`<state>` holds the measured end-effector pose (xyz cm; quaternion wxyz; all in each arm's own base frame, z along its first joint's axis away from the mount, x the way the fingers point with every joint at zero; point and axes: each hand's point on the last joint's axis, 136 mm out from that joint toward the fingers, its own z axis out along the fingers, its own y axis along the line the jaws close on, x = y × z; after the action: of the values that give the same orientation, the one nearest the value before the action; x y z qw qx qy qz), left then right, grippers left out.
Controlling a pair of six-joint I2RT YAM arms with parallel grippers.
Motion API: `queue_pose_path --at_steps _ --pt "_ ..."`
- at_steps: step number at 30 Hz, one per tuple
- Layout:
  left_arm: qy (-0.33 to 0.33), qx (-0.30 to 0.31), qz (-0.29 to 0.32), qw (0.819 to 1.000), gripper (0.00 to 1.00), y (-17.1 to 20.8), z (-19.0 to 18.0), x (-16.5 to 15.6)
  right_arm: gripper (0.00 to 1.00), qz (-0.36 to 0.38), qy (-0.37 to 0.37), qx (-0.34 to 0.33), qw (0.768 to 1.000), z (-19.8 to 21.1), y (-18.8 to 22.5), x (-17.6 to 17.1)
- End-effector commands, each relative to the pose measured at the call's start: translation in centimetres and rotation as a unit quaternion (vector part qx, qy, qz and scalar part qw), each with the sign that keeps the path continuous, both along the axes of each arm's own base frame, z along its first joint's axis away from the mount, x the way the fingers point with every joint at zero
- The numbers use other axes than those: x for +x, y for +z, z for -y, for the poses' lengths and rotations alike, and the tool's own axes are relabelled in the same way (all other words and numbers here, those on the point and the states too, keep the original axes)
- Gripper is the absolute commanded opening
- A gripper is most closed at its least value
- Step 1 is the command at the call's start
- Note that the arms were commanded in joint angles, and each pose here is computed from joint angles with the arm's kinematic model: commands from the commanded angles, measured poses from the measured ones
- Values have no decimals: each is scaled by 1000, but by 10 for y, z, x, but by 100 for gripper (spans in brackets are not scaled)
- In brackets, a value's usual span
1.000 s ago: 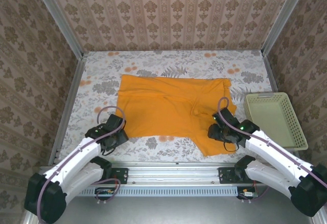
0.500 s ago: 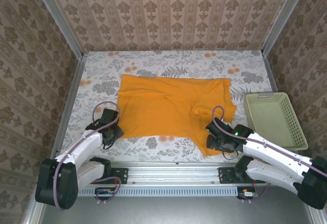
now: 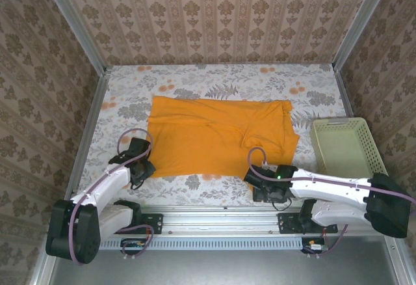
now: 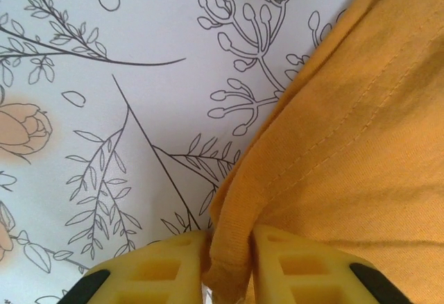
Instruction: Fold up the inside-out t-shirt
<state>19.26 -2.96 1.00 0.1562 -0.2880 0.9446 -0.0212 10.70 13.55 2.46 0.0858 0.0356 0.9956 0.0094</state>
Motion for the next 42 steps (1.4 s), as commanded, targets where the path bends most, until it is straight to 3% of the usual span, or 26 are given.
queue_pose_path --at_steps 1,9,14,19,25,29,33,35,37,42 --pt "-31 -60 41 997 22 -4 26 23 59 8 7 13 1000 -18 7 2" --pt "-35 -68 45 996 20 -2 30 25 58 -6 24 -14 1000 -17 -2 -3" --pt "-37 -69 50 996 18 1 30 26 46 -9 33 -25 999 -21 -10 0" --pt "-43 -72 61 995 15 7 32 29 26 -10 44 -47 998 -20 -11 3" --pt "-42 -74 81 993 11 21 32 33 14 33 77 -146 986 9 31 23" --pt "-44 -75 91 992 11 29 34 37 24 42 92 -150 983 10 44 31" --pt "-45 -70 90 992 11 28 33 40 24 15 92 -55 994 -18 23 28" --pt "-44 -61 85 993 11 28 29 40 35 3 95 -10 995 -35 20 24" --pt "-47 -57 82 994 10 29 28 42 41 7 79 -11 997 -30 25 21" --pt "-49 -48 80 994 8 28 25 44 45 39 37 -74 996 20 43 17"
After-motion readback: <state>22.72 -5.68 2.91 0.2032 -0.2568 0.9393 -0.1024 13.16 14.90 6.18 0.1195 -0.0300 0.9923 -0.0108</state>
